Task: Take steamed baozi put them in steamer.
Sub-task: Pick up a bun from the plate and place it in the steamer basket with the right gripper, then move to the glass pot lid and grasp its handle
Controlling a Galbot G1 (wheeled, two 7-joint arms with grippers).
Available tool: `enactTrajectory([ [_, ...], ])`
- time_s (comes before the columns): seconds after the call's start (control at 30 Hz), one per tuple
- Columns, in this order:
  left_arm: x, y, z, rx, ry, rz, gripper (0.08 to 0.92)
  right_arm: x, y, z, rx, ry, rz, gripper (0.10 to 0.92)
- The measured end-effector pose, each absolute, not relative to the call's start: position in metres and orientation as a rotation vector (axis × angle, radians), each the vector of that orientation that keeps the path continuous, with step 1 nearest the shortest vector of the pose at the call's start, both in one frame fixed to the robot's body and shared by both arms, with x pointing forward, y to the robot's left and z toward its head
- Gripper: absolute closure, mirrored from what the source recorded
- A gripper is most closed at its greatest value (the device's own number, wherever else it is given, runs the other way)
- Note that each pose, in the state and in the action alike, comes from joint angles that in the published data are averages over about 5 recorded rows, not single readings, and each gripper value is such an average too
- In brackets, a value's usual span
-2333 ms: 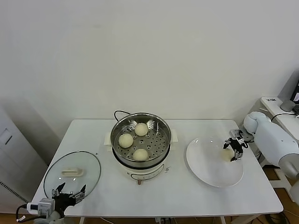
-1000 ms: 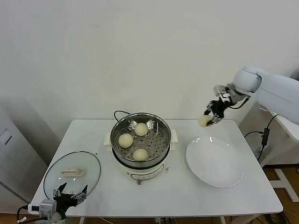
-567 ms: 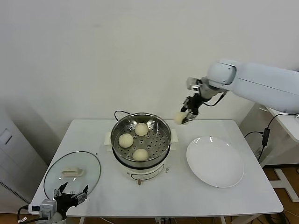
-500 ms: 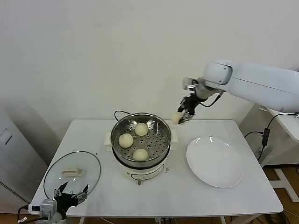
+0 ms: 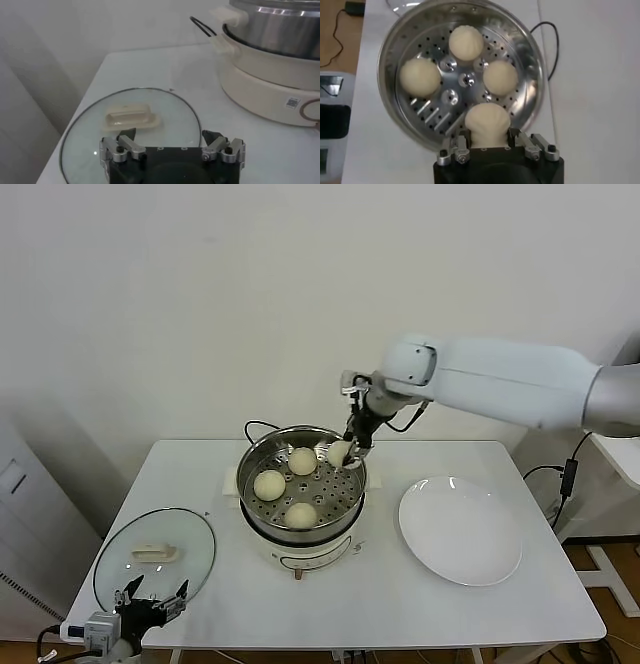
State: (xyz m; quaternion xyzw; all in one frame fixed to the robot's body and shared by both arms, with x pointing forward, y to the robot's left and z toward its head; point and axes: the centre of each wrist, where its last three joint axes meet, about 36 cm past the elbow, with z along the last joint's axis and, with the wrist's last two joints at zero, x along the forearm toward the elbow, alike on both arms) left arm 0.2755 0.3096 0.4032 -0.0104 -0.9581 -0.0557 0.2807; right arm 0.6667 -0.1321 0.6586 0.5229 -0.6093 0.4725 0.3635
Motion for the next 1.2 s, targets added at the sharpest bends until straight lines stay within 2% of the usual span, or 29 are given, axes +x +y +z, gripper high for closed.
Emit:
enactTrajectory([
  [0.57,0.273,0.311,0.403,-0.015,-2.566,-0.143,0.177,0.665,-0.108,0.599,1.308,-1.534,1.215,0.552],
  [0.97,0.269,0.312,0.401,-0.005,-2.56,-0.138,0.177,0.665,-0.107,0.6,1.301,-1.563,1.19,0.24],
  [1.07,0.268,0.312,0.4,0.0,-2.559,-0.14,0.177,0.666,-0.112,0.608,1.306,-1.586,1.17,0.206],
  [1.2,0.267,0.311,0.401,0.003,-2.563,-0.142,0.177,0.669,-0.128,0.624,1.313,-1.644,1.119,0.2],
])
